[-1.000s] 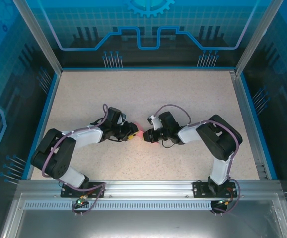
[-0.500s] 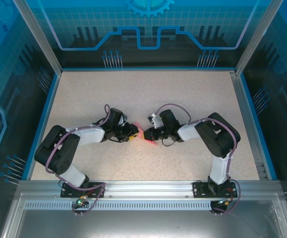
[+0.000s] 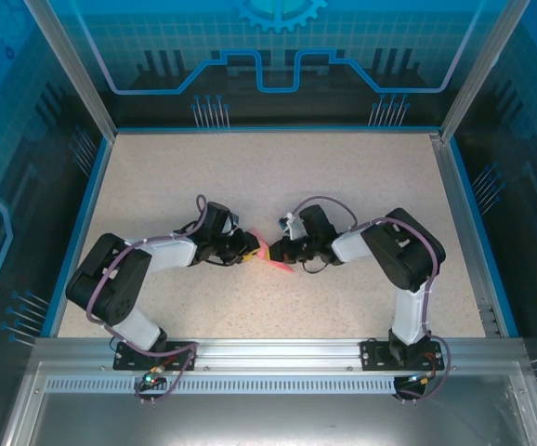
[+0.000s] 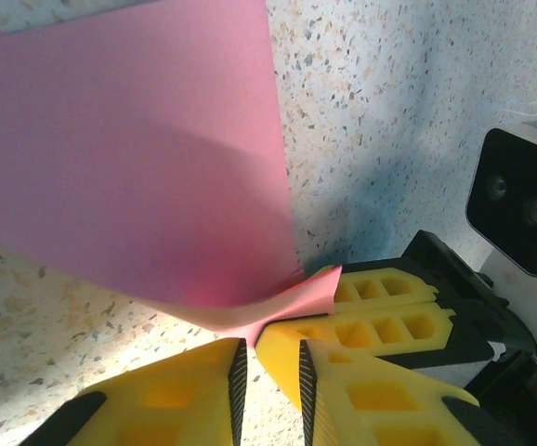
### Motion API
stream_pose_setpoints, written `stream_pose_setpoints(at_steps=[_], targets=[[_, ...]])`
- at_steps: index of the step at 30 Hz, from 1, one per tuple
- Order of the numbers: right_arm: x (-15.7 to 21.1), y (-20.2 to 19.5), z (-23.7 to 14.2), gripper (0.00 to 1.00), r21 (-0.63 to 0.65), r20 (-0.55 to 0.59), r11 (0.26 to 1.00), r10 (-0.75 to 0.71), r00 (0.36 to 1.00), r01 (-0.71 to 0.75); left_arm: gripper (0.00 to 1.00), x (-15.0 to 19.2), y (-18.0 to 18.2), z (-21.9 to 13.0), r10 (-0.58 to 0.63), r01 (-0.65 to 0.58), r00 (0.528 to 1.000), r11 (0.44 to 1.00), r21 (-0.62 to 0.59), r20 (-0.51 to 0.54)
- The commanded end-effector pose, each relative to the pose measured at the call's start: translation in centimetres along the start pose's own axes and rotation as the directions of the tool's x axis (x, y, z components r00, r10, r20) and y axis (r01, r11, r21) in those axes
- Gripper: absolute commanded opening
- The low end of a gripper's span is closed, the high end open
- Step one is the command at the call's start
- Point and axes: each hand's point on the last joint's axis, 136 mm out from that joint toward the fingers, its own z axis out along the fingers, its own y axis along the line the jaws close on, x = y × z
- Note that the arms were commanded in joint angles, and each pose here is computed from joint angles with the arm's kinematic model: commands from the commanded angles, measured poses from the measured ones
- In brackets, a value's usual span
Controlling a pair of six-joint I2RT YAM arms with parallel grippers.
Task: Fold a paper plane with a square sheet of paper (pick it up from the middle)
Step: Fold the wing for the fifth time at the center of the table.
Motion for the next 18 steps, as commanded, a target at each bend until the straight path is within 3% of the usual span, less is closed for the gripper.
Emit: stream_pose_setpoints(at_steps=[1,18], targets=[[-0.5,-0.4,-0.1,0.01,-0.019,-0.004,0.998,0.063,0.998,-0.063,0.24,-0.1,-0.7,0.4,0.042,-0.042,0.999,0.999,0.022,-0.006],[-0.4,-1.6,-0.3,0.0,-0.006,-0.026,0.98,0.197,0.98,-0.198,0.18,-0.5,-0.6,1.3,0.055,-0.055,0.998,0.998,0.021,0.0]])
